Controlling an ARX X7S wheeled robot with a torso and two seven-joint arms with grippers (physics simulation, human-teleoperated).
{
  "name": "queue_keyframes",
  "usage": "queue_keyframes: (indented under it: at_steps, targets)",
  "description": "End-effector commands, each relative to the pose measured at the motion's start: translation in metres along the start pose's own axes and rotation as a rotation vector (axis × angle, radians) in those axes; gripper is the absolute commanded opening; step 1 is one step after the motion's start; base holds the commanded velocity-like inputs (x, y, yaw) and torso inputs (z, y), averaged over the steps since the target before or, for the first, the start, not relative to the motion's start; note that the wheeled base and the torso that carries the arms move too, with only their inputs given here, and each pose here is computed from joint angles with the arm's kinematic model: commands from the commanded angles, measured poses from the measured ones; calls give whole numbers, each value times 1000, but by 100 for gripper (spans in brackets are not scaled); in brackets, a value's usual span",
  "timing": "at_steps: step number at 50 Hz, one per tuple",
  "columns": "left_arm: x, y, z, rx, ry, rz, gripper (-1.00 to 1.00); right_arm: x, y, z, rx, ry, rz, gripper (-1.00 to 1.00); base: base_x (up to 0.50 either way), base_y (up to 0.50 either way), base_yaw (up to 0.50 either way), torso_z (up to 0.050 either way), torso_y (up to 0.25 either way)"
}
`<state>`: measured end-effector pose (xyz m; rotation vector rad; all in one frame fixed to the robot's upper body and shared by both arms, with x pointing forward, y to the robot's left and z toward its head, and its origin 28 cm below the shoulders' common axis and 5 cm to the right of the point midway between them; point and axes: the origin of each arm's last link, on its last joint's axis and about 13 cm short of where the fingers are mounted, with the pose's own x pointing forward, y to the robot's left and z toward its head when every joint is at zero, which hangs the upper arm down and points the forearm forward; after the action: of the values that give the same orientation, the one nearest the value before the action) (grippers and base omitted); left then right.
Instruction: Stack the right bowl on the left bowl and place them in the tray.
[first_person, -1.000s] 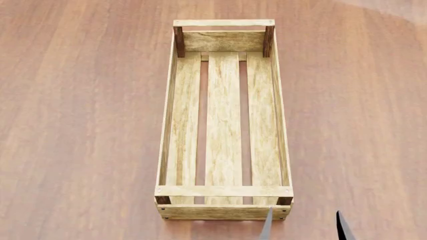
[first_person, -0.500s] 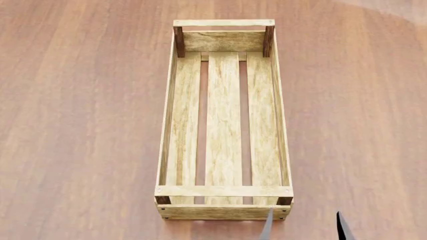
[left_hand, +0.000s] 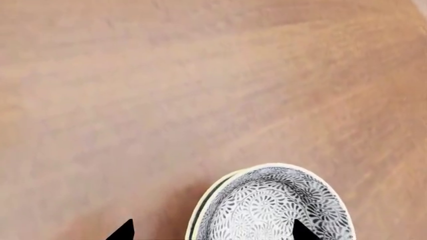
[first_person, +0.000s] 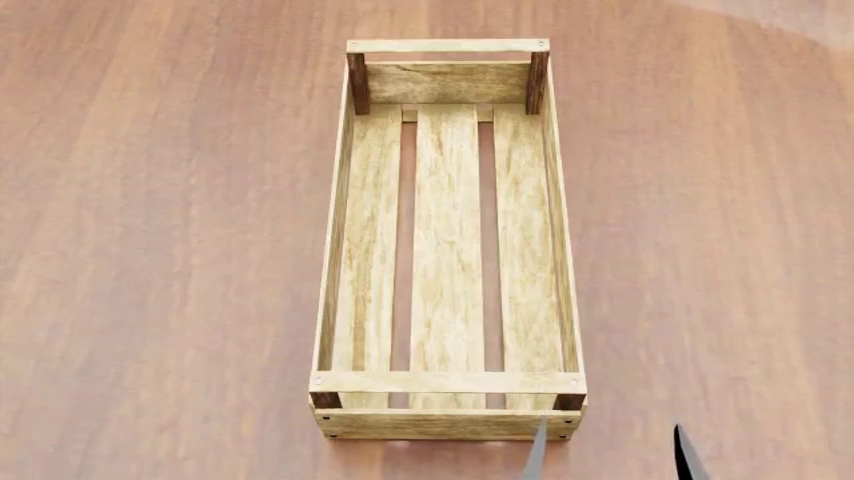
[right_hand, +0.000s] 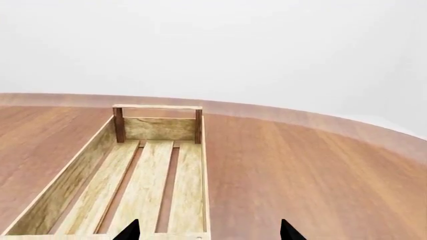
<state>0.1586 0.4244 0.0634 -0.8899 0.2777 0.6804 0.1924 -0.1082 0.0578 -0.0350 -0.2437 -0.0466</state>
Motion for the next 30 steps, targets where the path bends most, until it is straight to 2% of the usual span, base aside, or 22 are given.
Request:
queue_keyframes:
  at_steps: [1,16,30]
  targets:
    - [1,4,-5,17,0,-3,100,1,0,1,-5,-13,3,100,0,0,0,0,0]
    - [6,8,-10,29,8,17,100,1,0,0,-7,-8,5,100,0,0,0,0,0]
    - [6,5,-13,101,-36,12,100,1,0,0,-6,-7,6,100,0,0,0,0,0]
